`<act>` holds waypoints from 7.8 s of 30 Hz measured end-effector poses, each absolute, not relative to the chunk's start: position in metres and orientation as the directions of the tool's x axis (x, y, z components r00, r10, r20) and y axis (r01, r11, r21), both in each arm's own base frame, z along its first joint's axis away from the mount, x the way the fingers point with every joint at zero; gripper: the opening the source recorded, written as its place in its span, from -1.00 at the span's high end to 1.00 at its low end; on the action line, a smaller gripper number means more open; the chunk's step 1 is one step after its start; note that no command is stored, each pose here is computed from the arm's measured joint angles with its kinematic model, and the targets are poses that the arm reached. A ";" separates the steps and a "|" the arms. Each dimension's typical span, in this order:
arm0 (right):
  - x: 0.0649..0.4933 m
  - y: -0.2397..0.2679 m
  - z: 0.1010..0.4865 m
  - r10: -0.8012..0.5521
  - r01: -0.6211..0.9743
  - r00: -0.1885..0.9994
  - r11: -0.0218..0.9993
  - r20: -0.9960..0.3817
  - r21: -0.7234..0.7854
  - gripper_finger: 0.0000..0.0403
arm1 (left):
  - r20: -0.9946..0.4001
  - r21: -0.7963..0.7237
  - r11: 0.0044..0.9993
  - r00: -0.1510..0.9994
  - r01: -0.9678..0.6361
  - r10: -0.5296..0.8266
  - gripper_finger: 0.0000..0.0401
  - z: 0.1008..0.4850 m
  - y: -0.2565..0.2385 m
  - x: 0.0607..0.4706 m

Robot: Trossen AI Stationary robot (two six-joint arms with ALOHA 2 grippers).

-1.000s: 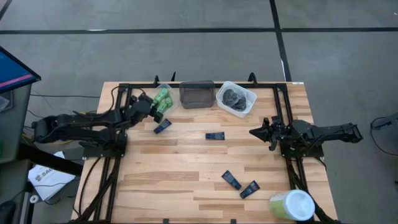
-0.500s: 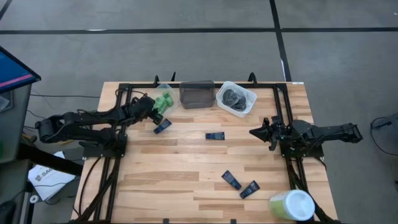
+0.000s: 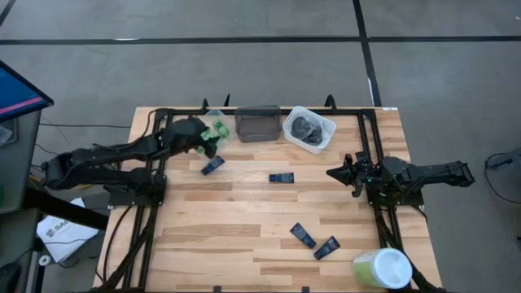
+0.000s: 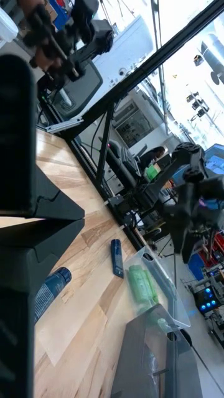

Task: Pick & Place Travel size toiletries
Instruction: Put the blue shave cream into the black bin

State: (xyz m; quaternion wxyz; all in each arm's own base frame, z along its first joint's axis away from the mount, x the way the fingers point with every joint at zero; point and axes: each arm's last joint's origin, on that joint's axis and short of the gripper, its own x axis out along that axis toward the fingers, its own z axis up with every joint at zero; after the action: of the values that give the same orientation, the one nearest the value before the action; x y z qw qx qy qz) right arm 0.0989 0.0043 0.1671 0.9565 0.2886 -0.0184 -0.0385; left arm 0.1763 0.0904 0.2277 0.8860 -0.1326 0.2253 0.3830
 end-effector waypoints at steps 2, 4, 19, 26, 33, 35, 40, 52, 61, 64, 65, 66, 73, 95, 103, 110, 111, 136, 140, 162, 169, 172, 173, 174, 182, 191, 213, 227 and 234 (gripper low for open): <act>0.099 0.004 0.167 -0.084 0.063 0.996 0.830 0.013 0.554 1.00 | -0.498 -0.118 0.717 0.666 -0.687 0.556 -0.44 0.234 0.082 0.181; 0.099 0.004 0.167 -0.084 0.063 0.996 0.830 0.013 0.554 1.00 | -0.503 -0.171 0.756 0.716 -0.631 0.484 -0.43 0.240 0.072 0.187; 0.099 0.004 0.167 -0.084 0.063 0.996 0.830 0.013 0.554 1.00 | -0.916 -0.171 0.624 0.356 -0.763 0.183 -0.43 0.222 0.031 0.192; 0.099 0.004 0.167 -0.084 0.063 0.996 0.830 0.013 0.554 1.00 | -0.968 -0.101 0.575 0.214 -0.812 0.133 -0.43 0.195 0.042 0.204; 0.099 0.004 0.167 -0.084 0.063 0.996 0.830 0.013 0.554 1.00 | -0.984 -0.032 0.566 0.125 -0.824 0.126 -0.43 0.179 0.052 0.209; 0.099 0.004 0.167 -0.084 0.063 0.996 0.830 0.013 0.554 1.00 | -0.985 -0.013 0.587 0.111 -0.809 0.131 -0.43 0.177 0.054 0.209; 0.099 0.004 0.167 -0.084 0.063 0.996 0.830 0.013 0.554 1.00 | -0.988 0.013 0.645 0.088 -0.764 0.125 -0.43 0.172 0.063 0.209; 0.099 0.004 0.167 -0.084 0.063 0.996 0.830 0.013 0.554 1.00 | -0.993 -0.035 0.730 0.106 -0.683 0.051 -0.43 0.165 0.082 0.208; 0.099 0.004 0.167 -0.084 0.063 0.996 0.830 0.013 0.554 1.00 | -0.993 -0.029 0.760 0.106 -0.650 0.053 -0.43 0.162 0.081 0.206; 0.099 0.004 0.167 -0.084 0.062 0.996 0.830 0.013 0.554 1.00 | -0.994 -0.033 0.760 0.098 -0.650 0.041 -0.43 0.158 0.080 0.203; 0.099 0.004 0.167 -0.084 0.063 0.996 0.830 0.013 0.554 1.00 | -0.995 -0.032 0.758 0.093 -0.651 0.038 -0.43 0.157 0.079 0.202; 0.099 0.004 0.167 -0.084 0.063 0.996 0.830 0.013 0.554 1.00 | -0.995 -0.032 0.756 0.090 -0.653 0.035 -0.43 0.155 0.078 0.201; 0.099 0.004 0.167 -0.084 0.063 0.996 0.830 0.013 0.554 1.00 | -0.993 -0.039 0.755 0.106 -0.655 0.041 -0.42 0.148 0.078 0.199; 0.099 0.004 0.167 -0.084 0.063 0.996 0.830 0.013 0.554 1.00 | -0.988 -0.029 0.733 0.132 -0.679 0.084 0.37 0.141 0.078 0.199; 0.099 0.004 0.167 -0.084 0.063 0.996 0.830 0.013 0.554 1.00 | -0.987 -0.080 0.714 0.155 -0.696 0.041 0.35 0.141 0.077 0.200; 0.099 0.004 0.167 -0.084 0.063 0.996 0.830 0.013 0.554 1.00 | -0.953 -0.284 0.660 0.277 -0.695 -0.119 0.38 0.150 0.061 0.208; 0.099 0.004 0.167 -0.084 0.063 0.996 0.830 0.013 0.554 1.00 | -0.939 -0.323 0.657 0.316 -0.682 -0.134 0.37 0.153 0.056 0.212; 0.099 0.004 0.167 -0.084 0.063 0.996 0.830 0.013 0.554 1.00 | -0.377 -0.562 0.572 0.801 -0.597 0.464 0.34 0.269 0.085 0.235; 0.099 0.004 0.167 -0.084 0.063 0.996 0.830 0.013 0.554 1.00 | -0.368 -0.473 0.611 0.772 -0.635 0.518 0.34 0.281 0.109 0.251; 0.099 0.004 0.167 -0.084 0.063 0.996 0.830 0.013 0.554 1.00 | -0.737 0.110 0.859 0.538 -0.501 0.408 0.34 0.216 0.178 0.353; 0.099 0.004 0.167 -0.084 0.063 0.996 0.830 0.013 0.554 1.00 | -0.767 0.112 0.848 0.498 -0.518 0.405 0.33 0.201 0.189 0.352; 0.099 0.004 0.167 -0.084 0.063 0.996 0.830 0.013 0.554 1.00 | -0.770 0.114 0.840 0.488 -0.530 0.412 0.33 0.200 0.193 0.350; 0.099 0.004 0.167 -0.084 0.063 0.996 0.830 0.013 0.554 1.00 | -0.768 0.113 0.838 0.488 -0.535 0.415 0.33 0.200 0.195 0.349; 0.099 0.004 0.167 -0.084 0.063 0.996 0.830 0.013 0.554 1.00 | -0.768 0.113 0.835 0.486 -0.538 0.417 0.33 0.200 0.196 0.348; 0.099 0.004 0.167 -0.084 0.063 0.996 0.830 0.014 0.554 1.00 | -0.770 0.113 0.822 0.474 -0.558 0.427 0.33 0.200 0.204 0.343; 0.099 0.004 0.167 -0.084 0.063 0.996 0.830 0.013 0.554 1.00 | -0.798 0.109 0.814 0.438 -0.570 0.414 0.33 0.191 0.213 0.338; 0.099 0.004 0.167 -0.084 0.063 0.996 0.830 0.013 0.554 1.00 | -0.843 0.096 0.821 0.393 -0.563 0.367 0.11 0.173 0.216 0.337; 0.099 0.004 0.167 -0.084 0.063 0.996 0.830 0.013 0.554 1.00 | -0.714 0.104 0.944 0.637 -0.314 0.290 -0.40 0.251 0.165 0.340; 0.099 0.004 0.167 -0.084 0.063 0.996 0.830 0.013 0.554 1.00 | -0.634 0.072 0.995 0.767 -0.071 0.101 -0.39 0.275 0.108 0.355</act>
State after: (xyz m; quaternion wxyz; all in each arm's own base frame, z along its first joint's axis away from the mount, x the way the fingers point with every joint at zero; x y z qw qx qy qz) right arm 0.0989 0.0043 0.1670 0.9565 0.2888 -0.0184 -0.0384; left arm 0.3550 0.1076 0.2748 0.9397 0.0217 0.3381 0.0458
